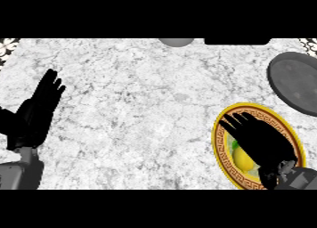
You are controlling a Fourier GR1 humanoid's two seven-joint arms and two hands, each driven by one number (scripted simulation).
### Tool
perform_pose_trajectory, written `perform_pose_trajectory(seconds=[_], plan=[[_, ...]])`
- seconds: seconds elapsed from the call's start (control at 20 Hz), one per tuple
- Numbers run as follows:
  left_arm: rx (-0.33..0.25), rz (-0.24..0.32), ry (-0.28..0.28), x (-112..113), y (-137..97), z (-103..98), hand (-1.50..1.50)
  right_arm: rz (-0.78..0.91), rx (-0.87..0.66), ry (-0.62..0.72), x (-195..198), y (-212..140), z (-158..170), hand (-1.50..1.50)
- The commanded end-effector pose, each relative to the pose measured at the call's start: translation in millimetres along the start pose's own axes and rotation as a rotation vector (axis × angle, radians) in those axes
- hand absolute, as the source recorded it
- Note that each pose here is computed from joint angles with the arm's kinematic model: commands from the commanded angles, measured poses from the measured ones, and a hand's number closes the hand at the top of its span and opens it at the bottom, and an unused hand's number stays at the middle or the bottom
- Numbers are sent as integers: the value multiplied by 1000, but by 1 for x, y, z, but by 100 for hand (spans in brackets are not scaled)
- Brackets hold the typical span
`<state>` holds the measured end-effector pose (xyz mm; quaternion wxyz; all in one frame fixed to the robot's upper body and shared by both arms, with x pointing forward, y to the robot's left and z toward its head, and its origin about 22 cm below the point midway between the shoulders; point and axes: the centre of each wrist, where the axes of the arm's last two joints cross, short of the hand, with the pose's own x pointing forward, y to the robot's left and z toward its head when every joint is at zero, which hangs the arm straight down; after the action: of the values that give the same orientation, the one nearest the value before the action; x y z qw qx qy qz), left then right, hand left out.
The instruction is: Pick the lemon from the plate and place it in the pan
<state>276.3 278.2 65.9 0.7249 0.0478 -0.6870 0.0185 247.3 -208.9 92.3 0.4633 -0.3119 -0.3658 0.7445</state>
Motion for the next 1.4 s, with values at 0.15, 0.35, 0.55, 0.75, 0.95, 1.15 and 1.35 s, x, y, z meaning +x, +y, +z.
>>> perform_pose_trajectory(seconds=[0.15, 0.35, 0.55, 0.75, 0.95, 1.15, 1.35], plan=[[1, -3, -18, -18, 3, 2, 0, -4, -17, -22, -2, 27, -19, -150], [11, -11, -2, -9, -9, 8, 0, -33, -17, -23, 11, 40, -27, -150], [-7, 9, 0, -1, 1, 12, 0, -39, 18, -38, -9, 33, -29, -150], [7, 4, -23, -2, -20, -11, 0, -53, 62, -47, -1, 61, -56, -150], [6, 11, -7, -12, -7, -9, 0, -23, 3, -144, -11, 56, -51, 150], [-7, 3, -8, -9, 6, 11, 0, -34, -2, -142, -3, 55, -78, 150], [-5, 13, -18, -12, -8, -12, 0, -67, -49, -162, 2, 57, -64, 150]])
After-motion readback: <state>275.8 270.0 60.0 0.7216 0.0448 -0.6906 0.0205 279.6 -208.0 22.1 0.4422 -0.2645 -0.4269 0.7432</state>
